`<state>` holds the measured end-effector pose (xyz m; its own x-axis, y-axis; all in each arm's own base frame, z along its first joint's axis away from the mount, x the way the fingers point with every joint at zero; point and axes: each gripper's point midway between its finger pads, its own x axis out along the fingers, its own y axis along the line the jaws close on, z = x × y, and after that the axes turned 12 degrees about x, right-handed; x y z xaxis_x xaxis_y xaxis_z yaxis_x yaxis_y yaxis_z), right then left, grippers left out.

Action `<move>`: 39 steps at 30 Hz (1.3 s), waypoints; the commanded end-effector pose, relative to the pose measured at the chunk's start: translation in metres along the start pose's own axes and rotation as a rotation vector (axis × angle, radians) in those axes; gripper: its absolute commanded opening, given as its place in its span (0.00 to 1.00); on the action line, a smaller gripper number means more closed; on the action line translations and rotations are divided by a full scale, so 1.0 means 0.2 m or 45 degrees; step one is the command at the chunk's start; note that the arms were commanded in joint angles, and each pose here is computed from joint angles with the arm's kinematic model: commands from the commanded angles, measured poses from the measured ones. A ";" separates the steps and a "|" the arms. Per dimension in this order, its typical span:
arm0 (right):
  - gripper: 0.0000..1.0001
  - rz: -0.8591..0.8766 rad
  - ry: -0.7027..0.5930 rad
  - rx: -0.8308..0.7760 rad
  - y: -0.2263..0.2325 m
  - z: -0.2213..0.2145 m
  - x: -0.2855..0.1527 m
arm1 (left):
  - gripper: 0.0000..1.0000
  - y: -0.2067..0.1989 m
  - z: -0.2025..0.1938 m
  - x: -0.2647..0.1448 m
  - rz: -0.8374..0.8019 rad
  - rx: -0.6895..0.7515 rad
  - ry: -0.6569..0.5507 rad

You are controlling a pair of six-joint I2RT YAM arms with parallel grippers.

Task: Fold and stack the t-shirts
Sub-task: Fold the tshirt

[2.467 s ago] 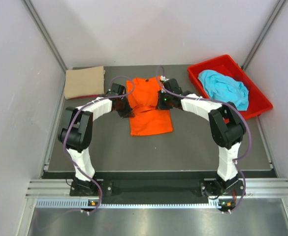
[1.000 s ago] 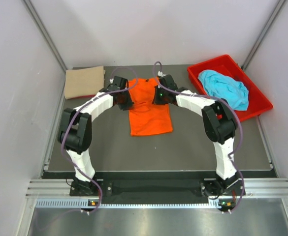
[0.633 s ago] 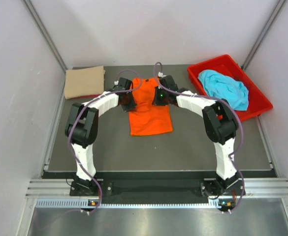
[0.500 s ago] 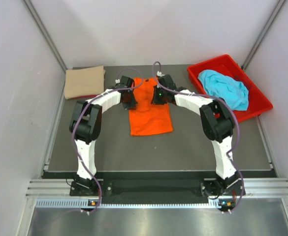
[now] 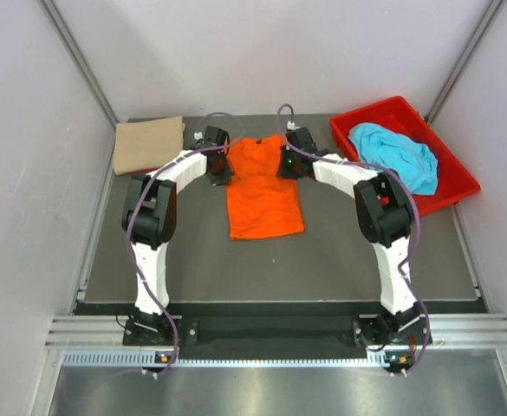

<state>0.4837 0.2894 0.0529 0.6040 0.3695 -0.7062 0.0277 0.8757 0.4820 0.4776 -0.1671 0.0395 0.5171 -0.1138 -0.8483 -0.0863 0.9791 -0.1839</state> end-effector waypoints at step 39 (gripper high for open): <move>0.30 0.171 0.386 -0.020 -0.45 -0.63 -0.57 | 0.05 0.07 -0.87 -0.42 -0.398 -0.028 0.257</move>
<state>0.3066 0.2086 0.0293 0.3059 0.5621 -0.7685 -0.0399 0.8140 0.5795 0.2800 -0.1755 0.0254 0.3238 -0.4560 -0.8290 0.0215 0.8795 -0.4754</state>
